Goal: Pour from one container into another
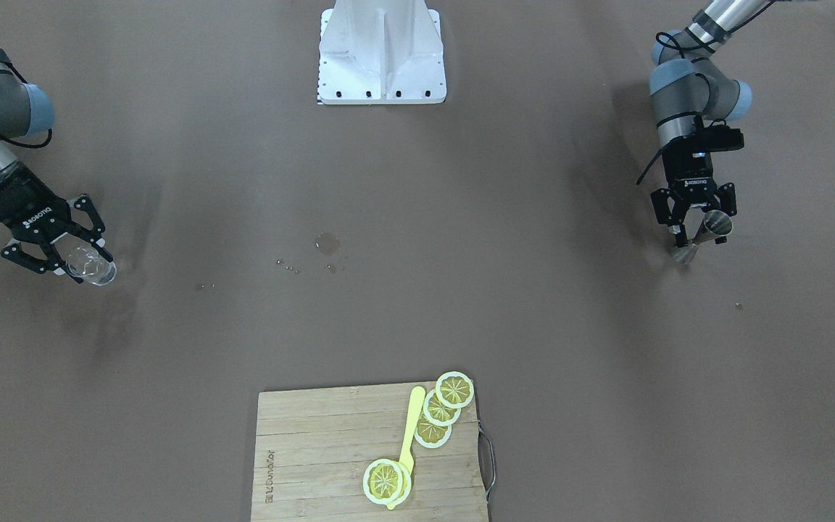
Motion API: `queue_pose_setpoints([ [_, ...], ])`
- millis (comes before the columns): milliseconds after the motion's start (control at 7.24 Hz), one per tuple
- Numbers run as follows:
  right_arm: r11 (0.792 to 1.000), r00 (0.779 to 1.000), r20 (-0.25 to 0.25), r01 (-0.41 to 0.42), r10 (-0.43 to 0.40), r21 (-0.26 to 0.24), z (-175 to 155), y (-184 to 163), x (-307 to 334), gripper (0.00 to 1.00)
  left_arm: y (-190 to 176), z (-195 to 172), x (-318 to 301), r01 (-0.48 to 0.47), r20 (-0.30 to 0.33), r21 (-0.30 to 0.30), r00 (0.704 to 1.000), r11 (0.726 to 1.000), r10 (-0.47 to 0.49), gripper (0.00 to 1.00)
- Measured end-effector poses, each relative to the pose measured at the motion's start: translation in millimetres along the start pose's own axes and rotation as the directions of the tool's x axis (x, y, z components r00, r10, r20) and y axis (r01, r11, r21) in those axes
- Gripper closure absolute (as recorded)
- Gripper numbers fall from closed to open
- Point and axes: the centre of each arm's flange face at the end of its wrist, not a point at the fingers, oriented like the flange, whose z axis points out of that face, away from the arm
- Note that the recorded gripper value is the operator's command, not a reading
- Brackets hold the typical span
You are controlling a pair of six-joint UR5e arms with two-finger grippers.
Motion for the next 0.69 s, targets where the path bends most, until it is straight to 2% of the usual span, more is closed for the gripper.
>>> queue_pose_setpoints([
  [276, 0.996, 0.994, 0.050, 0.094, -0.093, -0.004, -19, -11, 11, 1.00, 1, 0, 3, 0.005, -0.004, -0.007, 1.000, 1.000, -0.005, 0.83],
  [691, 0.975, 0.969, 0.115, 0.222, -0.220, -0.004, -40, -24, 17, 1.00, 0, 1, 4, 0.008, -0.004, -0.006, 1.000, 1.000, -0.008, 0.87],
])
